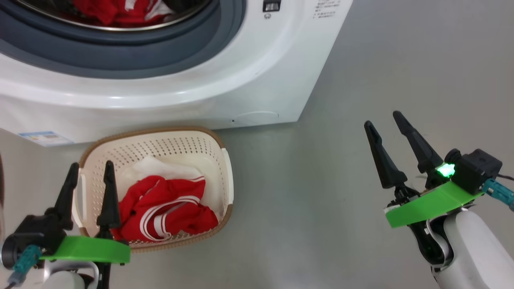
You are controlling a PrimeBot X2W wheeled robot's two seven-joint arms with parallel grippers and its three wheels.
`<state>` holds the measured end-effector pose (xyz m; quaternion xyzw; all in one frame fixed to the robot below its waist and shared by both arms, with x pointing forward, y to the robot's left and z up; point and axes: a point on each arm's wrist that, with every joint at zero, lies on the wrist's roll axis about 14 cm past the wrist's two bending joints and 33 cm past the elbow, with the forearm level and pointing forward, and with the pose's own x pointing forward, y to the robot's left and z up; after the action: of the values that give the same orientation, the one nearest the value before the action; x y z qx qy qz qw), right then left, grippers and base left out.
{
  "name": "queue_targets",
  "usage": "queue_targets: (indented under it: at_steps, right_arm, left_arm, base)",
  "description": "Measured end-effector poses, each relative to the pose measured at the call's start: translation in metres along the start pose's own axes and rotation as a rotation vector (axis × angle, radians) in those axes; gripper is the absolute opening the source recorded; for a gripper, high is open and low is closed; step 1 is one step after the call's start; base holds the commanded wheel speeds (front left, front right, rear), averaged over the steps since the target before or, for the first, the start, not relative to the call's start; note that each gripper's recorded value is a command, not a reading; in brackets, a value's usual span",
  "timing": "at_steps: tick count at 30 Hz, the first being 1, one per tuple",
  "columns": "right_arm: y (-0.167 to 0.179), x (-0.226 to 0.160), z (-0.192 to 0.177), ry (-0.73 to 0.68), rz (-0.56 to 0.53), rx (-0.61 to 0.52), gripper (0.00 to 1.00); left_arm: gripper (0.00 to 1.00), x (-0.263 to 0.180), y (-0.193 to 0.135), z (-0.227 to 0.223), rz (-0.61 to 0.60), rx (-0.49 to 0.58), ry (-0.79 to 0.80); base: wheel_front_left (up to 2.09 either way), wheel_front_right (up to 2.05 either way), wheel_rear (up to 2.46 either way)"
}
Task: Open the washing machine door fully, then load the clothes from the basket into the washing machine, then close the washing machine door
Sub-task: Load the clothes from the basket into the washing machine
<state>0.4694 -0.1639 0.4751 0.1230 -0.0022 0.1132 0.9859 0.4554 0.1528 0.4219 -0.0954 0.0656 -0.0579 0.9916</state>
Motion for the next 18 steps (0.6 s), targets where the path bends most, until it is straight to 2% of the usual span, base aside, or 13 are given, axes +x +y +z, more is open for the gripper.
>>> queue_targets:
  at_steps: [18]
  right_arm:
    - [-0.012,0.029,-0.037,0.053,0.001,0.001,1.00]
  left_arm:
    - [1.00,0.042,0.004,-0.073,-0.032,-0.018,0.168]
  base:
    - [0.00,0.00,0.00]
